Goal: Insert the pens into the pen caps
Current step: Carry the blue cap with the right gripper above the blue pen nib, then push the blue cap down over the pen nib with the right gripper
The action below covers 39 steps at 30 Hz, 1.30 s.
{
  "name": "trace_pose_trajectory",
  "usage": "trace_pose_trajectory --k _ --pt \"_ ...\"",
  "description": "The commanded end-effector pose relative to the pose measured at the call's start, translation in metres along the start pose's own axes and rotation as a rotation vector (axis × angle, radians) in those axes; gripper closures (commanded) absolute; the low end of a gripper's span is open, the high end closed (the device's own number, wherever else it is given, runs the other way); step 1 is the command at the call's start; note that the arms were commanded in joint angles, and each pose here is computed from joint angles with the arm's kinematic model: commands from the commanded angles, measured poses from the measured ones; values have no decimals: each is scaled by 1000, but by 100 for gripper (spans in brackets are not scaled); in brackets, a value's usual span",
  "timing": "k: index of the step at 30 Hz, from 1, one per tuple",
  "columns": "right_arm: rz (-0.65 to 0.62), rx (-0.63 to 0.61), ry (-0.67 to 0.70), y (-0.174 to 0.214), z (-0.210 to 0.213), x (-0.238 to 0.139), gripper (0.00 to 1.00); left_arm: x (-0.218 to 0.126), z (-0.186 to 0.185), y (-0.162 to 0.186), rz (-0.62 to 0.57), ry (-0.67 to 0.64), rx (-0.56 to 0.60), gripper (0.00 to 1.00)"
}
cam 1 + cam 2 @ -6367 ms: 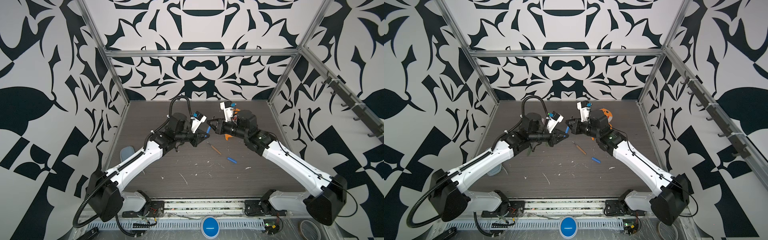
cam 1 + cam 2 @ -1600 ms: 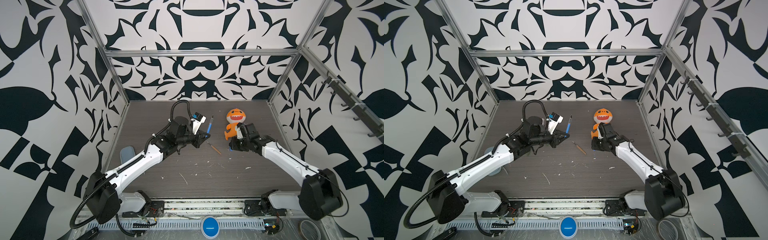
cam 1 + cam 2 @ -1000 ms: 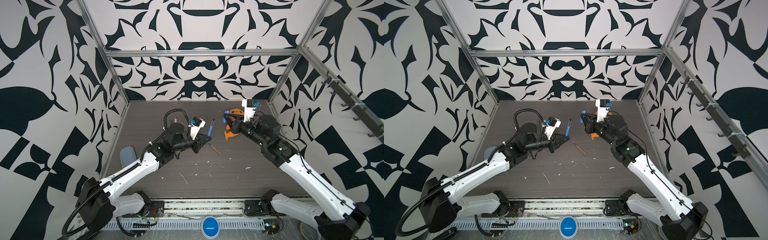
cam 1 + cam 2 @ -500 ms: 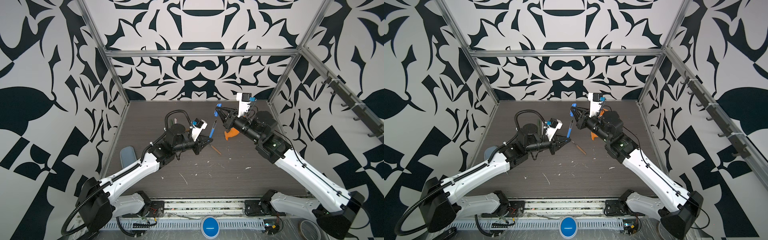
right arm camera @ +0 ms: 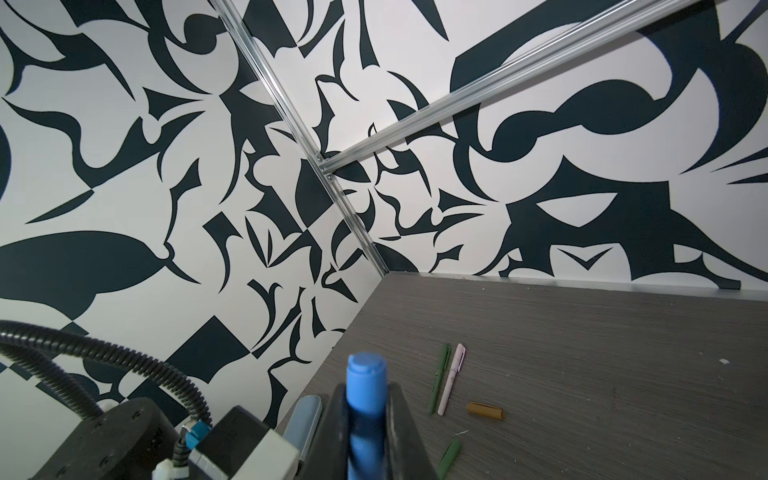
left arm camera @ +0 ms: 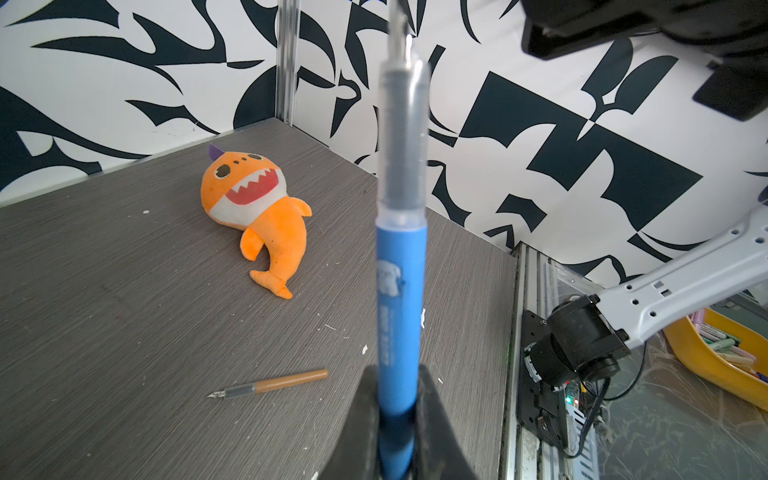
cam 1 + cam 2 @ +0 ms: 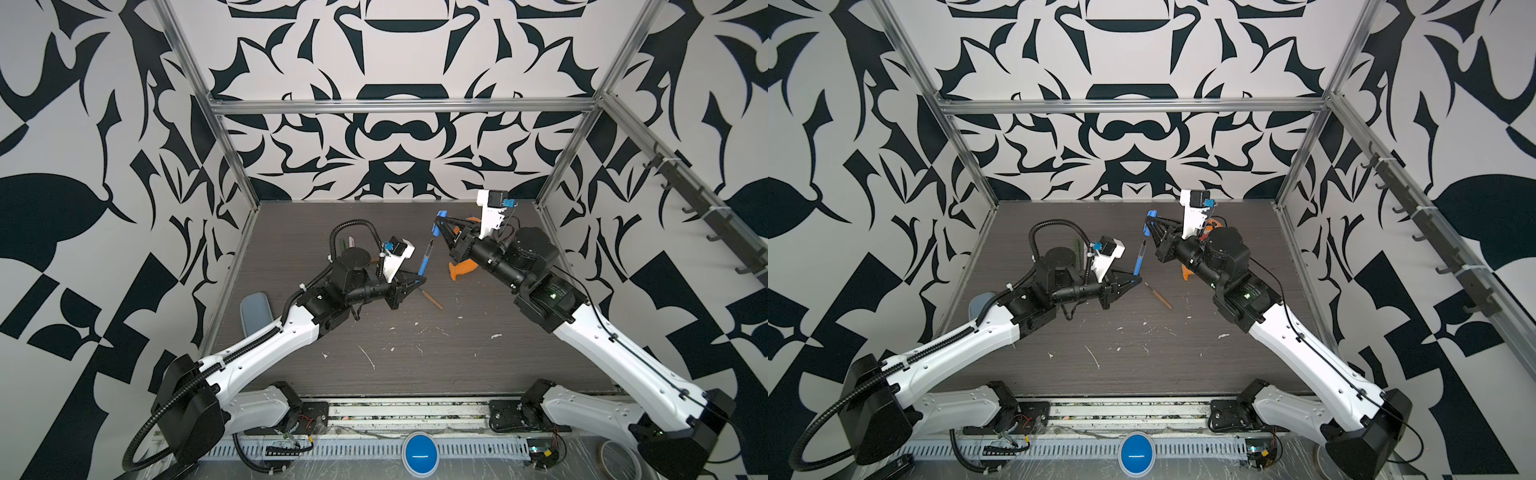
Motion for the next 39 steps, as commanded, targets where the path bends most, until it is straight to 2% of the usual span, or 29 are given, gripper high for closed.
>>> trace_pose_trajectory --k 1,28,39 --pt "-27 6 -41 -5 7 -3 90 -4 -3 -10 -32 7 24 100" --pt "58 31 -5 18 -4 3 91 -9 -3 -12 -49 -30 15 100" --pt "125 86 -26 38 -11 8 90 -9 -2 -11 -62 -46 -7 100"
Point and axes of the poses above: each gripper's point midway between its finger pads, its own x axis out along the fingers, its own z axis along the line the jaws close on, y = z × x, the point moved 10 cm from there along -x, back along the fingers, and after that the axes turned 14 degrees about x, right-handed, at the moved point
